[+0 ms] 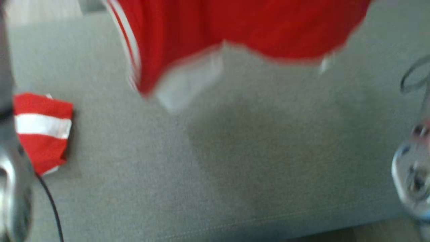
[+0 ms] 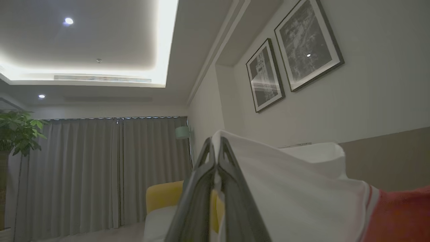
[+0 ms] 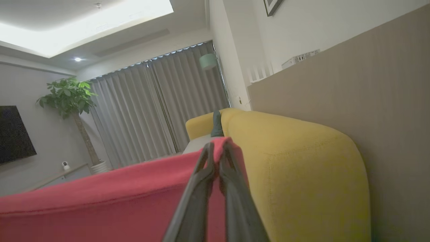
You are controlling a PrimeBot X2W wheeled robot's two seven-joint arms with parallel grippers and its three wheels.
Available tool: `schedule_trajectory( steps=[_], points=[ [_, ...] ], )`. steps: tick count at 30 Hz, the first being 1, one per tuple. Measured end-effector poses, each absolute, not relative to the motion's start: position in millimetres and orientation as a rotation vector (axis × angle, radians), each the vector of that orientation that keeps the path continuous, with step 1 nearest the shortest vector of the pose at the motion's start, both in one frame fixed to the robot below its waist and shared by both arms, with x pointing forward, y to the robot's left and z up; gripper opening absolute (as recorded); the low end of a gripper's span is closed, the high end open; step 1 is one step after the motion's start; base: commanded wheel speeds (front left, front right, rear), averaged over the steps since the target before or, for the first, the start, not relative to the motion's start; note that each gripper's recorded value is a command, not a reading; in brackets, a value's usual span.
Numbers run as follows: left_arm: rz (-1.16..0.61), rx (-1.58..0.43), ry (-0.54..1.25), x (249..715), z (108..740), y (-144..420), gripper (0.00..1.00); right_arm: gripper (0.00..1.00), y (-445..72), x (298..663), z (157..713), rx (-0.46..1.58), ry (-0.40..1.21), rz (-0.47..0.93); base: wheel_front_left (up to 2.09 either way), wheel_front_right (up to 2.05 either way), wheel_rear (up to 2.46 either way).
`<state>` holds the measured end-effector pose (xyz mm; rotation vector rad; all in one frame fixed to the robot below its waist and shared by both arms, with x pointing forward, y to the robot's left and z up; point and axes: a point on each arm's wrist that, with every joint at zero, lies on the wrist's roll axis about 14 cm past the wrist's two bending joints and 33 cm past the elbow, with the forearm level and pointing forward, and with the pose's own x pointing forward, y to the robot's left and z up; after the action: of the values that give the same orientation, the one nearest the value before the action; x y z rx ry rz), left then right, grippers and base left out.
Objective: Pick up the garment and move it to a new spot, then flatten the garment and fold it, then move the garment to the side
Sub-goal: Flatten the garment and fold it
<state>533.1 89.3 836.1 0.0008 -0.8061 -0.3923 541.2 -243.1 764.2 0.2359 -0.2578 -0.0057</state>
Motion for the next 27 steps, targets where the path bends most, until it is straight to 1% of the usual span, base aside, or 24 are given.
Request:
schedule_trajectory(
  steps=[3,6,9,10,11,13,17,20,22,24,25,27],
  points=[
    [-0.345,0.007,-0.806,573,838,99,0.0,0.0,-238,578,777,0.239,-0.338,-0.005,0.0,0.0,0.0],
    [-0.283,0.031,-0.835,600,845,110,0.0,0.0,-236,606,788,0.262,-0.451,-0.017,0.0,0.0,0.0],
    [-0.257,0.053,-0.862,614,849,115,0.0,0.0,-231,627,786,0.288,-0.545,-0.017,0.0,0.0,0.0],
    [-0.261,0.054,-0.875,615,848,114,0.0,0.0,-229,634,779,0.289,-0.551,-0.017,0.0,0.0,0.0],
    [-0.273,0.05,-0.874,617,844,111,0.0,0.0,-228,642,765,0.3,-0.532,-0.018,0.0,0.0,0.0],
    [-0.327,0.094,-0.829,623,819,97,0.0,0.0,-226,661,721,0.306,-0.415,-0.028,0.0,0.0,0.0],
    [-0.385,0.154,-0.656,634,736,83,0.0,0.0,-223,675,631,0.306,-0.22,-0.051,0.0,0.0,0.0],
    [-0.406,0.177,-0.548,629,683,84,0.0,0.0,-214,672,572,0.321,-0.096,-0.052,0.0,0.0,0.0],
    [-0.45,0.218,-0.507,618,660,78,0.0,0.0,-206,667,543,0.32,-0.029,-0.041,0.0,0.0,0.0],
    [-0.506,0.253,-0.478,605,643,69,0.0,0.0,-198,658,522,0.311,0.027,-0.024,0.0,0.0,0.0],
    [-0.506,0.253,-0.478,605,643,69,0.0,0.0,-198,658,522,0.311,0.027,-0.024,0.0,0.0,0.0],
    [-0.549,0.279,-0.437,590,625,65,0.0,0.0,-192,647,508,0.297,0.071,-0.008,0.0,0.0,0.0]
  ],
)
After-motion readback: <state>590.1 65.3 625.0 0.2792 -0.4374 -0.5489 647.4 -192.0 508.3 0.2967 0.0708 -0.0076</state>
